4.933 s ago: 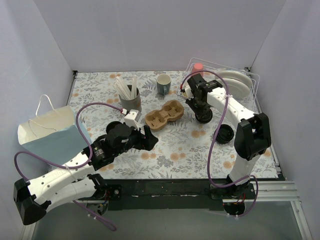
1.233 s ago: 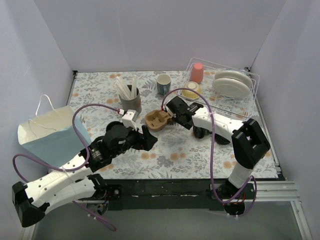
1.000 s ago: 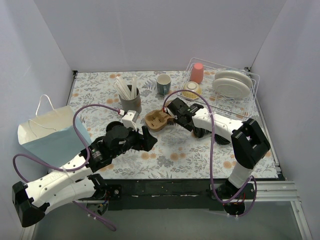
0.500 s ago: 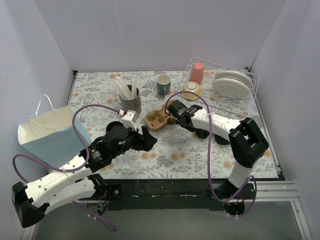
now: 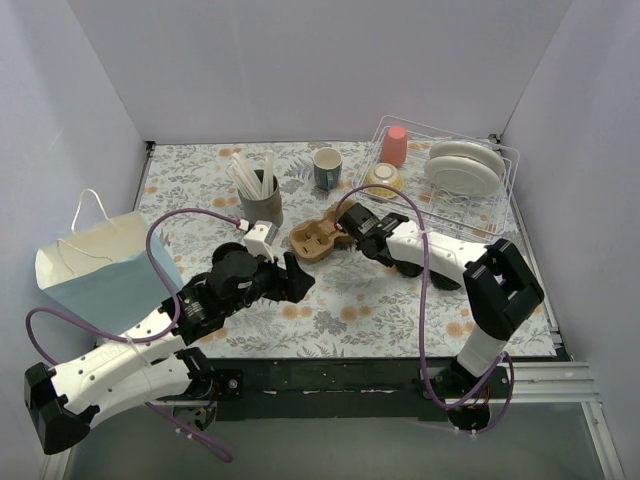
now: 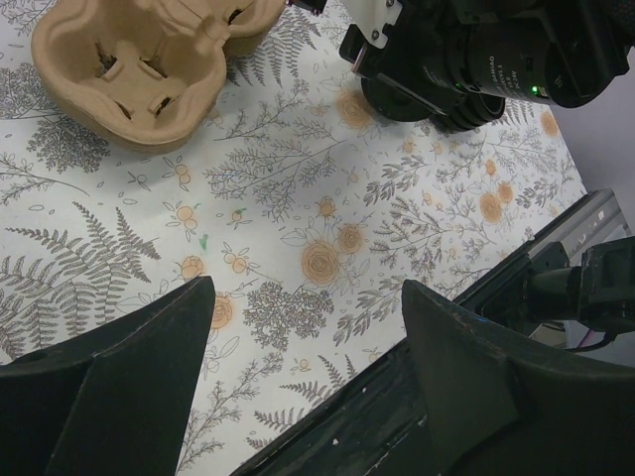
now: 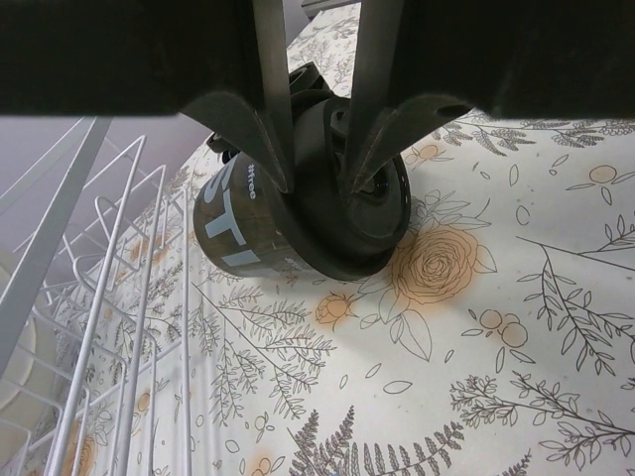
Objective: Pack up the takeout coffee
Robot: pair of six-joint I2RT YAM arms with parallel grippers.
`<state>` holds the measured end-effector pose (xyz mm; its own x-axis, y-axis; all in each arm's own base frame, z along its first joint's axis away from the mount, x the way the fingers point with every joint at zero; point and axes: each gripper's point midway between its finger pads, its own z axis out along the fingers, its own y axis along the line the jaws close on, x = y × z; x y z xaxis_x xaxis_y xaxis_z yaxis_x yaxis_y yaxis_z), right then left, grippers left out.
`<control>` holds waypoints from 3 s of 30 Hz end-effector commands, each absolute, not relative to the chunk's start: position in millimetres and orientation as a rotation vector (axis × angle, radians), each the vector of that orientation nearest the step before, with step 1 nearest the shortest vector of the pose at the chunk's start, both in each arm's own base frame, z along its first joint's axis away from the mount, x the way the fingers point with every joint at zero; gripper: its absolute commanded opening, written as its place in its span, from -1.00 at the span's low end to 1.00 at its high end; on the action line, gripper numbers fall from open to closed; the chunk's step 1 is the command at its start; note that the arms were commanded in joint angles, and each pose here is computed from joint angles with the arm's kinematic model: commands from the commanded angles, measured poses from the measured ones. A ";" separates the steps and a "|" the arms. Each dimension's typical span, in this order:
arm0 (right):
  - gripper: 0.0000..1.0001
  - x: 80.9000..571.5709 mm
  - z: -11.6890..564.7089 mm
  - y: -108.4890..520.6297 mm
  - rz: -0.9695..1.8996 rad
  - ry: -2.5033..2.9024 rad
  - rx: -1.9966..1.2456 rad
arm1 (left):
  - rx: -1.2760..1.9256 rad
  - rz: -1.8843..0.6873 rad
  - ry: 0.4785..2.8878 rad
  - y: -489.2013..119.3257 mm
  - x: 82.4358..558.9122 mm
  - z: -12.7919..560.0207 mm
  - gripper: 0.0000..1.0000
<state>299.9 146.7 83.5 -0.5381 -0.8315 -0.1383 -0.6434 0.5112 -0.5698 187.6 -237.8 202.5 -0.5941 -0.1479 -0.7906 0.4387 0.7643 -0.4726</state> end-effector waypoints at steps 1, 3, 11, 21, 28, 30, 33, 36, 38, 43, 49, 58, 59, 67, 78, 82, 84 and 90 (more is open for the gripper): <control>-0.32 302.1 97.3 146.5 -0.660 2.325 -1.179 | 0.216 -0.825 2.047 -237.4 188.3 203.0 0.52; -0.29 301.5 98.0 147.7 -0.663 2.324 -1.185 | 0.218 -0.824 2.046 -236.6 187.8 202.8 0.52; -0.22 298.7 104.8 145.4 -0.687 2.308 -1.192 | 0.225 -0.828 2.051 -238.7 187.7 201.9 0.52; -0.35 302.7 99.2 142.2 -0.740 2.289 -1.211 | 0.222 -0.831 2.045 -237.8 187.6 203.0 0.52; -0.31 308.0 103.9 145.7 -0.743 2.263 -1.219 | 0.218 -0.836 2.036 -237.0 187.3 205.2 0.52; -0.31 308.9 104.4 146.5 -0.743 2.260 -1.222 | 0.217 -0.835 2.040 -237.0 187.2 204.5 0.52; -0.29 308.7 104.1 148.8 -0.735 2.259 -1.230 | 0.217 -0.835 2.040 -237.3 187.4 204.4 0.52; -0.29 304.6 99.3 149.7 -0.734 2.261 -1.252 | 0.215 -0.834 2.041 -237.3 187.7 203.6 0.53; -0.29 301.9 96.5 151.9 -0.724 2.260 -1.267 | 0.216 -0.835 2.041 -237.2 187.3 203.7 0.52; -0.28 302.2 91.7 152.3 -0.738 2.257 -1.288 | 0.217 -0.831 2.043 -237.2 187.7 202.8 0.52; -0.30 305.1 90.2 151.4 -0.770 2.252 -1.291 | 0.215 -0.833 2.037 -236.5 187.2 204.7 0.52; -0.36 309.6 87.8 148.3 -0.832 2.236 -1.306 | 0.211 -0.831 2.038 -235.8 187.3 204.4 0.52; -0.37 310.7 87.4 147.4 -0.848 2.231 -1.307 | 0.211 -0.832 2.037 -235.9 187.4 204.8 0.52; -0.66 314.0 83.8 144.7 -0.895 2.216 -1.310 | 0.212 -0.829 2.036 -235.7 187.6 205.1 0.52; -0.97 320.1 112.0 151.1 -0.844 2.181 -1.183 | 0.210 -0.829 2.035 -235.3 187.9 205.6 0.52; -0.97 325.9 134.0 163.5 -0.735 2.169 -1.042 | 0.208 -0.829 2.031 -235.2 187.9 207.1 0.52; -0.97 328.4 148.5 175.0 -0.624 2.165 -0.969 | 0.210 -0.828 2.029 -234.7 188.3 207.5 0.52; -0.97 335.0 172.5 181.6 -0.312 2.165 -0.636 | 0.211 -0.828 2.030 -234.6 187.7 208.7 0.53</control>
